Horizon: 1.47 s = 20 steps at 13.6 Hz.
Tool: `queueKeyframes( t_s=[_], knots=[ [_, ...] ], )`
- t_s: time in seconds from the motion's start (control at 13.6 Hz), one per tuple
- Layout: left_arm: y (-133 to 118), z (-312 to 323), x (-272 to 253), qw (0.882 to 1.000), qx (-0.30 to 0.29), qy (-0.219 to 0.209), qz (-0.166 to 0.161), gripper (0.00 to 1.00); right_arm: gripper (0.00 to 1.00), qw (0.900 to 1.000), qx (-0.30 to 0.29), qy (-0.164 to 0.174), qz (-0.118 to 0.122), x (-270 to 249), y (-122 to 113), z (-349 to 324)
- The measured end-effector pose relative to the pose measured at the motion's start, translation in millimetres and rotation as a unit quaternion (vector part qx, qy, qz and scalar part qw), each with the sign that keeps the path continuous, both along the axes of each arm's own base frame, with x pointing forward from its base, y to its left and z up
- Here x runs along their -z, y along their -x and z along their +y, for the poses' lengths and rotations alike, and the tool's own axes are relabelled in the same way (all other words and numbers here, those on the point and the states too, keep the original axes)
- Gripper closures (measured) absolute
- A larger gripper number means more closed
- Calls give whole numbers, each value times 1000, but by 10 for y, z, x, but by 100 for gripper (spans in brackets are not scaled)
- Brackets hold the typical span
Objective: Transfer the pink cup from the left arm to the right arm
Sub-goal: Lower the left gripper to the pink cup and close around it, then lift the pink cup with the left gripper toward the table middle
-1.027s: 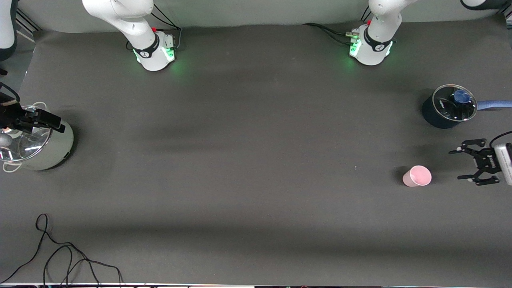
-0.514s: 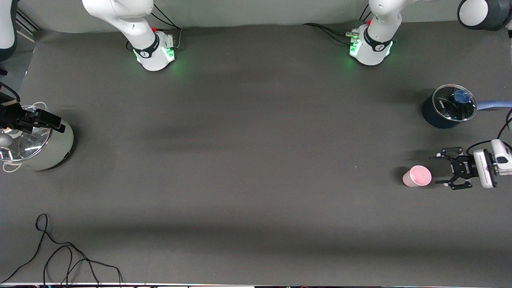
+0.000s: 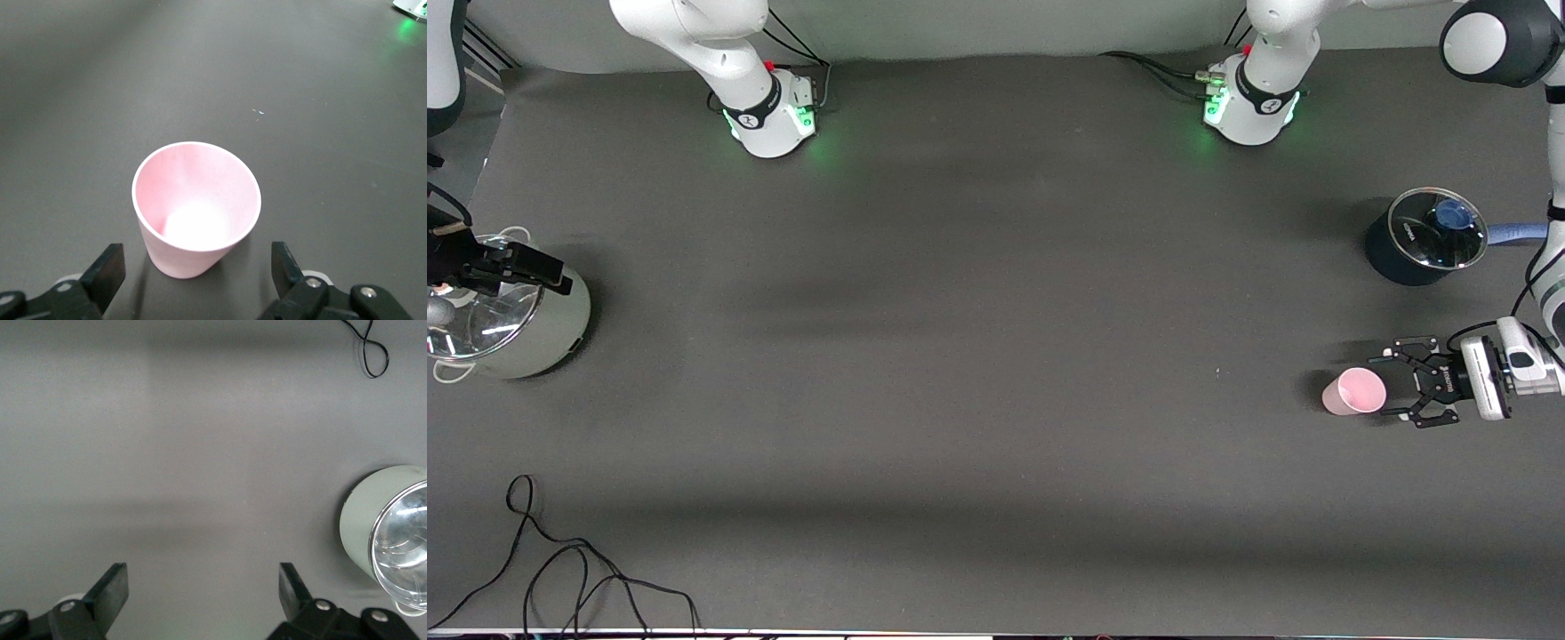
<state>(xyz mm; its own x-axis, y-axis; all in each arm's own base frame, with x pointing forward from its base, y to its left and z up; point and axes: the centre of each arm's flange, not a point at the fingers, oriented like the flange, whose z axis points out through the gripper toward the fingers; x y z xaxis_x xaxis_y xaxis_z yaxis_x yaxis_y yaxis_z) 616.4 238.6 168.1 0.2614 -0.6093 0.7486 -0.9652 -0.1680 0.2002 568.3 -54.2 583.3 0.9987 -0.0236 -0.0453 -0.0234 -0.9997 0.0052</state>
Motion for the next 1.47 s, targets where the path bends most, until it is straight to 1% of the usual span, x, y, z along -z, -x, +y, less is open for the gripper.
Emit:
queueKeyframes(
  t_s=[0.29, 0.66, 0.81, 0.88, 0.95, 1.17, 1.32, 1.47],
  knots=[
    [0, -79, 163, 1000, 1, 22, -11, 2, 0, 1000, 0, 0, 0, 0, 0, 0],
    [-27, -157, 187, 999, 4, 32, -16, 2, 0, 1000, 0, 0, 0, 0, 0, 0],
    [-29, -160, 186, 999, 7, 33, -21, 7, 0, 1000, 0, 0, 0, 0, 0, 0],
    [-35, -170, 185, 999, 9, 34, -26, 19, 0, 1000, 0, 0, 0, 0, 0, 0],
    [-42, -182, 185, 999, 10, 37, -31, 27, 0, 1000, 0, 0, 0, 0, 0, 0],
    [-74, -209, 171, 998, 13, 41, -40, 28, 0, 1000, 0, 0, 0, 1, 0, 0],
    [-223, -333, 35, 998, 13, 47, -47, 28, 0, 1000, 0, 0, 0, 1, 0, 0],
    [-452, -661, -169, 998, 3, 62, -30, 28, 0, 1000, 0, 0, 0, 2, 0, 0]
  ],
)
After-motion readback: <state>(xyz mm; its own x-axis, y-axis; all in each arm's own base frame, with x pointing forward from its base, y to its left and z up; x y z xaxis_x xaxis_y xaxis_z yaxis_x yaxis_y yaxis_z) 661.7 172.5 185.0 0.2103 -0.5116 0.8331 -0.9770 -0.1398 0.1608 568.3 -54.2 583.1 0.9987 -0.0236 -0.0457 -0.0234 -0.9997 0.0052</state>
